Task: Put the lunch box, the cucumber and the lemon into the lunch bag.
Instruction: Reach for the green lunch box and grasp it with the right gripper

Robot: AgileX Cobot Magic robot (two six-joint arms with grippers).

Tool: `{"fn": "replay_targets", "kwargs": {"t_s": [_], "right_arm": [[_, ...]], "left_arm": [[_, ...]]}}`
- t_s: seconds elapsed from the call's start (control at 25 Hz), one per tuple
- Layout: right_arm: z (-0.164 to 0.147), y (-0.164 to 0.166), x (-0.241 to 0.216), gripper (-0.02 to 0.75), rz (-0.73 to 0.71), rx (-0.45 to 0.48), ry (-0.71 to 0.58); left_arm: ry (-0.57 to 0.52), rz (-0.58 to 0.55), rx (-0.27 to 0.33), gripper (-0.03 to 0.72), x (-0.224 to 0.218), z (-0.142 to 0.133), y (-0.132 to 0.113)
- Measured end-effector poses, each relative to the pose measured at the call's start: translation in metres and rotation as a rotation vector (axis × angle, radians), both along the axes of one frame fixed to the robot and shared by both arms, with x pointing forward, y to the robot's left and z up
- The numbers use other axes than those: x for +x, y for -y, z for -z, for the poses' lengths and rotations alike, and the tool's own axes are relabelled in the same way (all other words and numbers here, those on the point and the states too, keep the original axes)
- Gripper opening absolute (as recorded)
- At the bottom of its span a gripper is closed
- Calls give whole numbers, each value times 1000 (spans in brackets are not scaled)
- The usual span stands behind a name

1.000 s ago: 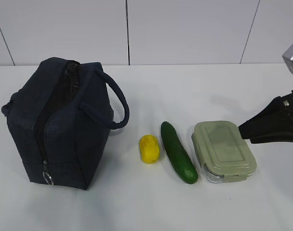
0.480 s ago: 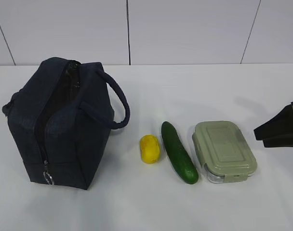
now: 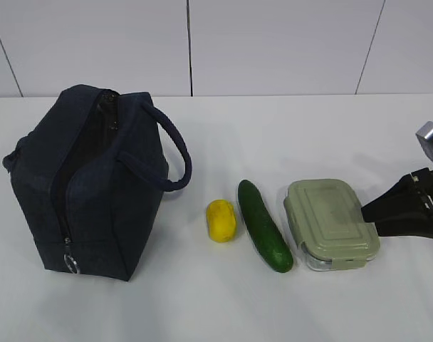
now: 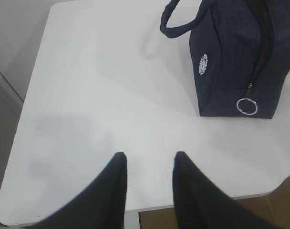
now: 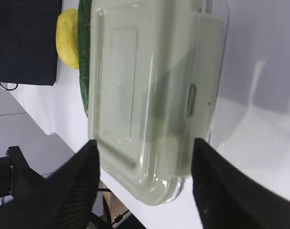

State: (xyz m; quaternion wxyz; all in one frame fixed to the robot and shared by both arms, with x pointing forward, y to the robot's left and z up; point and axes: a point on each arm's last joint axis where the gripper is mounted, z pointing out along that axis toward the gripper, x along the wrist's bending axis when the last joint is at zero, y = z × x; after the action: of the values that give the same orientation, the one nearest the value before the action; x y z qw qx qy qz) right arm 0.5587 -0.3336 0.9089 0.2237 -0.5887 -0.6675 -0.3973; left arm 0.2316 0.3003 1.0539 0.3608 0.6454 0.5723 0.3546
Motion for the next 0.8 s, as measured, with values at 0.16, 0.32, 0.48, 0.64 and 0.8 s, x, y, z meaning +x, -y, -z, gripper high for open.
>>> {"fn": "replay_targets", "kwargs": {"t_s": [0.16,0.32,0.48,0.64,0.8], "right_arm": [[-2,2,6,576,2,-2,22],[0,3,10,633,-7,0,49],[10,4,12,641,-6,11,32],[15,5,19,643,2,30,68],[19,7,25,642,0,28,78]], "left_arm": [[0,0,0,237,0,0,0],[0,0,0,237,0,0,0],[0,0,0,237,0,0,0],[0,0,0,237,0,0,0],[0,0,0,237,0,0,0]]}}
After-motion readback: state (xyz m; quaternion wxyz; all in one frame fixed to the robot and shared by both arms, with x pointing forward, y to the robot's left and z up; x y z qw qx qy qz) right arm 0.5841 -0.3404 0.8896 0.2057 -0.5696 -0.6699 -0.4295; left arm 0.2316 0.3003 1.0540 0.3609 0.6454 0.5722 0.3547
